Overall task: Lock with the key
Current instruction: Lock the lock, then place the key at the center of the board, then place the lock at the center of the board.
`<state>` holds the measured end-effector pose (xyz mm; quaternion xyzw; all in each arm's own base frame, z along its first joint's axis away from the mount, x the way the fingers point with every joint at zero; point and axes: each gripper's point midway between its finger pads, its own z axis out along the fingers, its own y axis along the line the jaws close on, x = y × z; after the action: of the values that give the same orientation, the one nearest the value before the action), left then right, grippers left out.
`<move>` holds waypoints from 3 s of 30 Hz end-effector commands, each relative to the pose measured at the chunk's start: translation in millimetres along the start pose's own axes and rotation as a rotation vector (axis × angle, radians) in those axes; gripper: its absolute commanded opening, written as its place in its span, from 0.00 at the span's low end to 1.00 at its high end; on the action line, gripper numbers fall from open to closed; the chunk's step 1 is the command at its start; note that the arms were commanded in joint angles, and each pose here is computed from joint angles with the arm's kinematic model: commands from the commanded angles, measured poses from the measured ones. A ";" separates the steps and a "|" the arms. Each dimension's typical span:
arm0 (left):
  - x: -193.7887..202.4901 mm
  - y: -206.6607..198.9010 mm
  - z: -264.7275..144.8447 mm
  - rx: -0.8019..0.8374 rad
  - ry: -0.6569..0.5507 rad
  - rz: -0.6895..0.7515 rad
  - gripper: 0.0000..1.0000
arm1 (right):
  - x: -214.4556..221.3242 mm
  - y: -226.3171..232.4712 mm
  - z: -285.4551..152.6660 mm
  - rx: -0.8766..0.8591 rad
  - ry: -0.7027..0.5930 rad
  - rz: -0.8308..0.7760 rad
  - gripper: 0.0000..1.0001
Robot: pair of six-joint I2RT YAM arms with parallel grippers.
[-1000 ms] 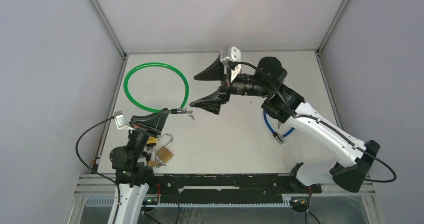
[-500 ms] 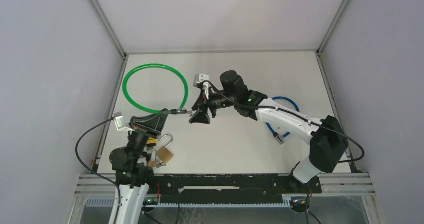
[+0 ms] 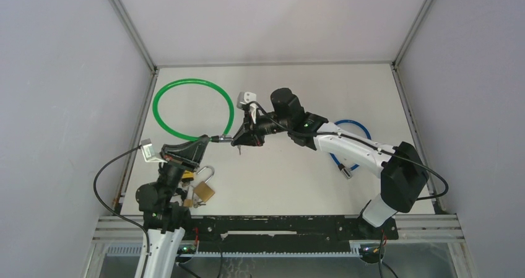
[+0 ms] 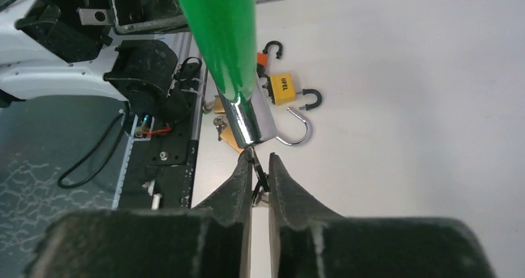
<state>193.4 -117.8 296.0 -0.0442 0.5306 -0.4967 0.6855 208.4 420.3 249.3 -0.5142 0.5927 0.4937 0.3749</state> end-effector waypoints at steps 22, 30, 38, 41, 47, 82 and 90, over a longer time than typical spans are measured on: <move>-39.2 -30.6 5.2 0.085 -0.132 0.053 0.00 | 100.9 -51.8 -88.7 0.355 0.090 0.276 0.00; -27.7 -10.3 2.4 0.020 -0.111 0.049 0.00 | 162.4 -107.1 -92.4 0.544 0.050 0.765 0.00; -25.4 -6.2 1.5 0.005 -0.106 0.053 0.00 | 204.8 -131.7 -99.0 0.615 0.081 1.010 0.00; -25.4 -6.2 1.8 0.005 -0.105 0.053 0.00 | 216.8 -137.8 -103.5 0.660 0.112 1.040 0.00; -25.1 -6.4 1.8 0.006 -0.103 0.053 0.00 | 223.8 -145.2 -118.0 0.724 0.156 1.048 0.22; -21.1 -4.5 -0.6 0.006 -0.094 0.063 0.00 | -196.2 -30.6 -41.0 0.491 -0.524 0.050 0.27; -21.2 4.2 -2.0 -0.034 -0.105 0.058 0.01 | -165.4 -42.3 -47.7 0.504 -0.478 0.130 0.00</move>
<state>199.2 -108.1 291.1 -0.0686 0.5369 -0.4777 0.6920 288.2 430.0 394.5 -0.2586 0.6309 0.4387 0.5854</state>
